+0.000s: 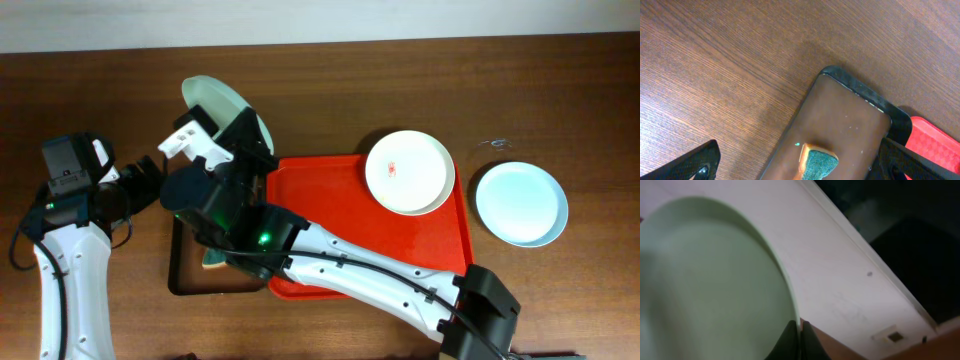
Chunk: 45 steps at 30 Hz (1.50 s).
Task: Clean dirty plates on tray and stack at the side
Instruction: 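Lift the pale-green plate off the red tray with the right gripper, then lower the pale-green plate onto the light-blue plate and release it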
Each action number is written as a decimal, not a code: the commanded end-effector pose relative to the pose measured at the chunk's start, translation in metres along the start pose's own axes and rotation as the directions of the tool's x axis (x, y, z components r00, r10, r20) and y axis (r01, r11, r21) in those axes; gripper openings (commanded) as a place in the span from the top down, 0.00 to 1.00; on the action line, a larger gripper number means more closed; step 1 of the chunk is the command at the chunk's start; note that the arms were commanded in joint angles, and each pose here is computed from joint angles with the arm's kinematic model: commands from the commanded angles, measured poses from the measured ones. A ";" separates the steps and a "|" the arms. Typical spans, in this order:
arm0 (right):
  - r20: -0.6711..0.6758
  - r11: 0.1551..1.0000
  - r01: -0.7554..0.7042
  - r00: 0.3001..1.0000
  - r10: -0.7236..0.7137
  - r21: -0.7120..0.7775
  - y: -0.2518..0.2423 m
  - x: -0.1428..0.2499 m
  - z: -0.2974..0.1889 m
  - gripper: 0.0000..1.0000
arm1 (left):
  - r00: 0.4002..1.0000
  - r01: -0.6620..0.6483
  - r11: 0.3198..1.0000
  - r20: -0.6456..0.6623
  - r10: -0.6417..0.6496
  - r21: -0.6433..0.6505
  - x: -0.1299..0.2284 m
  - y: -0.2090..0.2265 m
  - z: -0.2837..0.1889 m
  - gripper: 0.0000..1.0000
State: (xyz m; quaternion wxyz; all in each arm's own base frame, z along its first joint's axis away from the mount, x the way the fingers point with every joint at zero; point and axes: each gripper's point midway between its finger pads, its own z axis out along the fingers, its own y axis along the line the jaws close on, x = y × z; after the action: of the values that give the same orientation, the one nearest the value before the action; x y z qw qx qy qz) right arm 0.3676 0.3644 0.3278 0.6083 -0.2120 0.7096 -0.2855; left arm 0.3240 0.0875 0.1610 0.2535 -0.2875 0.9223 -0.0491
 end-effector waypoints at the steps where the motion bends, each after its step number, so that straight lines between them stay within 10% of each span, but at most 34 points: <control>1: -0.035 0.977 -0.212 0.977 0.212 0.004 -0.016 0.007 0.006 0.96 | 1.000 0.008 1.000 0.023 -0.008 0.018 -0.007 -0.004 -0.007 0.01; 7: -0.465 0.798 -0.578 0.762 0.452 -0.172 0.011 0.097 0.038 0.96 | 1.000 0.008 1.000 0.023 -0.008 0.018 -0.007 -0.004 -0.007 0.01; 13: -0.735 0.583 -0.807 0.452 0.505 -0.097 -0.102 0.158 0.052 0.96 | 1.000 0.008 1.000 0.023 -0.008 0.018 -0.007 -0.004 -0.007 0.01; 20: -0.796 0.630 -0.709 0.162 0.583 0.316 -0.207 0.288 0.056 0.96 | 1.000 0.008 1.000 0.023 -0.008 0.018 -0.007 -0.004 -0.007 0.01; 31: -0.727 0.558 -0.546 -0.146 0.671 0.625 -0.225 0.411 0.034 0.96 | 1.000 0.008 1.000 0.023 -0.008 0.018 -0.007 -0.004 -0.007 0.01; 45: -0.588 0.466 -0.418 -0.236 0.773 0.780 -0.242 0.505 0.021 0.96 | 1.000 0.008 1.000 0.023 -0.008 0.018 -0.007 -0.004 -0.007 0.01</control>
State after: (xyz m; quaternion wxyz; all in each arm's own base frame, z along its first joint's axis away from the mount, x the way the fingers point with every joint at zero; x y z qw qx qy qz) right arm 0.3057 -0.1259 0.1113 0.1085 0.4587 0.8784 -0.0788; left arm 0.3241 0.0874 0.1610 0.2536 -0.2874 0.9223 -0.0493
